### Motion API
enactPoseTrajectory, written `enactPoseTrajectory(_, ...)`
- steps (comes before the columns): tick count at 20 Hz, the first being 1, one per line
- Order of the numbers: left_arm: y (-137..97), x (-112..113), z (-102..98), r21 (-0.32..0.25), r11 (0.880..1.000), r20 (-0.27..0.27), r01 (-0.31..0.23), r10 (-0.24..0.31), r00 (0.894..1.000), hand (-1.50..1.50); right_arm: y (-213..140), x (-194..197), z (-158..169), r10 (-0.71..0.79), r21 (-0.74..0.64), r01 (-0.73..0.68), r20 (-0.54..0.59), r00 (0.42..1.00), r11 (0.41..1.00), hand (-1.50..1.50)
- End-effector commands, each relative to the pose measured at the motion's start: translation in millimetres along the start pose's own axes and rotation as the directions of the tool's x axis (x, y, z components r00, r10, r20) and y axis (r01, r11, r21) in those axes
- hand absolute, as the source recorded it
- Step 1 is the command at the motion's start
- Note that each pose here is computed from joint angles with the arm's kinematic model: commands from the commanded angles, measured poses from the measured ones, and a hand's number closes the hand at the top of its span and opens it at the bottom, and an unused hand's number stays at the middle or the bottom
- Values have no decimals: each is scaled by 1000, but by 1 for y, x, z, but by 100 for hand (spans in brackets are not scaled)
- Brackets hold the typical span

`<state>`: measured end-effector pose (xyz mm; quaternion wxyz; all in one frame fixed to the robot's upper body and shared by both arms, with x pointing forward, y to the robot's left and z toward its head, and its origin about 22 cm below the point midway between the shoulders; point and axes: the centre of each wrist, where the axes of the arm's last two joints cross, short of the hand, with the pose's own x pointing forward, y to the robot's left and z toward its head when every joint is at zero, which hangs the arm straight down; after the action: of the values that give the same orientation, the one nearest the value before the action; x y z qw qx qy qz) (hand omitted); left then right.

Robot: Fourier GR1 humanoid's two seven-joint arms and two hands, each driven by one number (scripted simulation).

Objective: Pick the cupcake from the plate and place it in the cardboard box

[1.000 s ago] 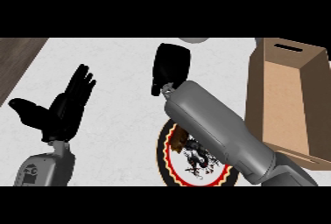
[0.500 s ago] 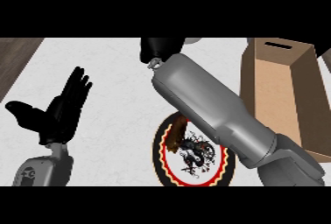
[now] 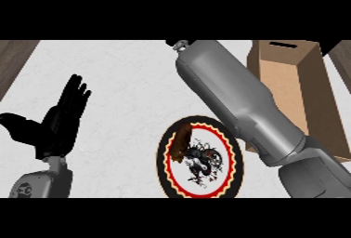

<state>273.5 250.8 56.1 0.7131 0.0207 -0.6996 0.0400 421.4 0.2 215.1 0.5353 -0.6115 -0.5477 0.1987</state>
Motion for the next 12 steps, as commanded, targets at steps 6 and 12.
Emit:
enactPoseTrajectory(6,10,-5,10,21,1000,-2,4,-4,1000,0,18,-57,-49,43,-98,-69,-242,969,993,150)
enactPoseTrajectory(12,15,-14,16,32,999,-26,-10,11,1000,0,28,-102,-67,133,-73,-157,-263,956,985,150)
